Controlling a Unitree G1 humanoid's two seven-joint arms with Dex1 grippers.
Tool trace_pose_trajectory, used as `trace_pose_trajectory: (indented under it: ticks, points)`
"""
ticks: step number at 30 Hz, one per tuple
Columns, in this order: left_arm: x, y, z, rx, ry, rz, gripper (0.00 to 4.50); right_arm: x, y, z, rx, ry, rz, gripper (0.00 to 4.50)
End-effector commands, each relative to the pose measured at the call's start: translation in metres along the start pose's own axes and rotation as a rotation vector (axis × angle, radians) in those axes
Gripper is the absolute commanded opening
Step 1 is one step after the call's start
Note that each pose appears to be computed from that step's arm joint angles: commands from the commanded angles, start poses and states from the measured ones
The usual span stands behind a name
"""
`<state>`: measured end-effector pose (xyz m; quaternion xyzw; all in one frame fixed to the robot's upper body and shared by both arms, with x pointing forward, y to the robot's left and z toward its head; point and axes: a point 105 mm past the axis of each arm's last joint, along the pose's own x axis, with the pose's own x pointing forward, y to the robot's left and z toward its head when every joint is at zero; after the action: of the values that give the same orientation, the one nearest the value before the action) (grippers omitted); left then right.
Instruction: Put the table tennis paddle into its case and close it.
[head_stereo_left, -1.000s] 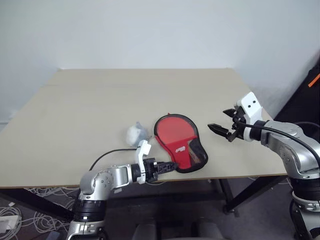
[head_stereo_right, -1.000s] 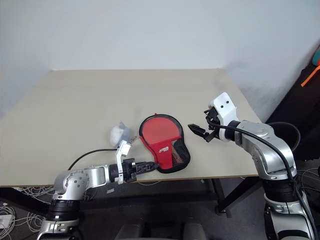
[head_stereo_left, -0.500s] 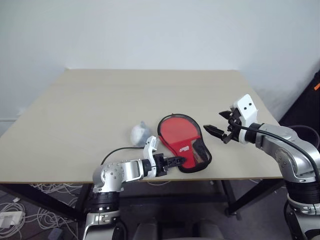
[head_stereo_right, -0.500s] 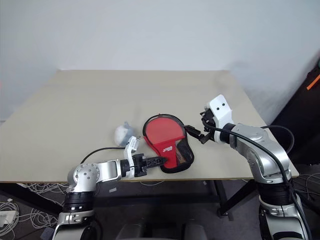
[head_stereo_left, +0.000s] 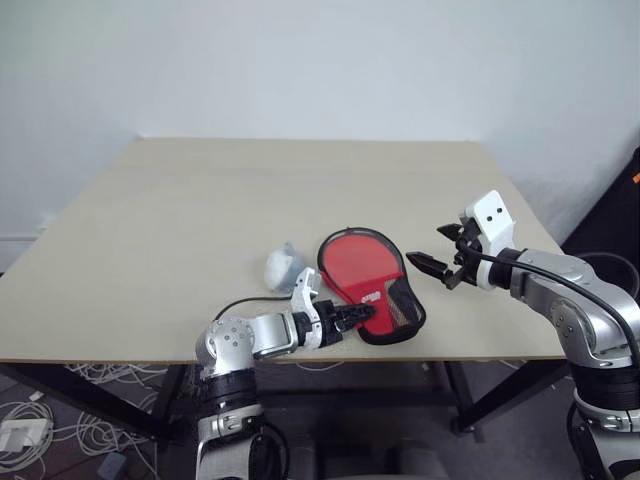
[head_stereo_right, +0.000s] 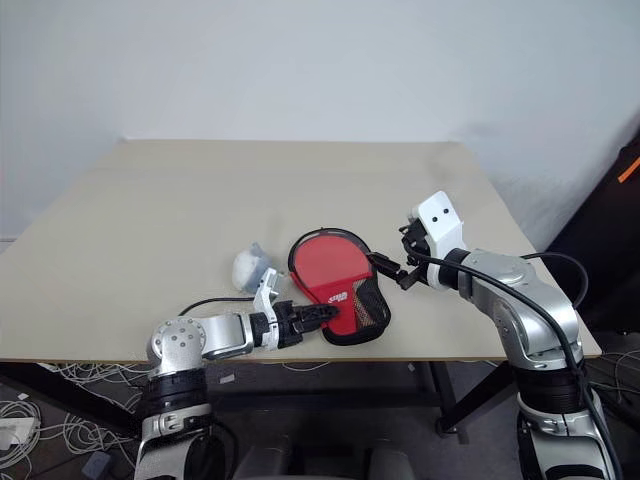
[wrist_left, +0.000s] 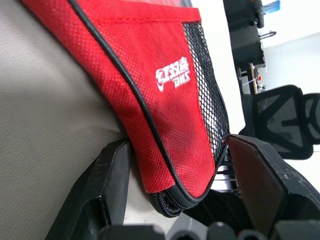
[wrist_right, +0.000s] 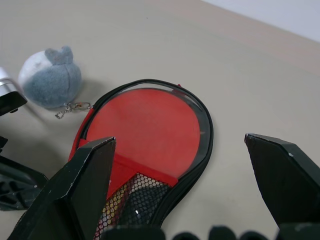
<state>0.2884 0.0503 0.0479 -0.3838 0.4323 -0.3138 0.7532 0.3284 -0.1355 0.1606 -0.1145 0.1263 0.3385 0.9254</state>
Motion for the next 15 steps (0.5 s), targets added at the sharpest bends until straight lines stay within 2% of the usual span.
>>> trace_pose_trajectory:
  ticks: [1,15]
  points:
    - [-0.003,0.017,-0.009,-0.042,0.045,0.103,3.22,-0.007,-0.004,0.016,-0.036,-0.051,-0.023,4.50]
    - [0.009,0.016,-0.018,-0.082,0.059,0.083,3.22,-0.007,-0.003,0.016,-0.028,-0.054,-0.027,4.50]
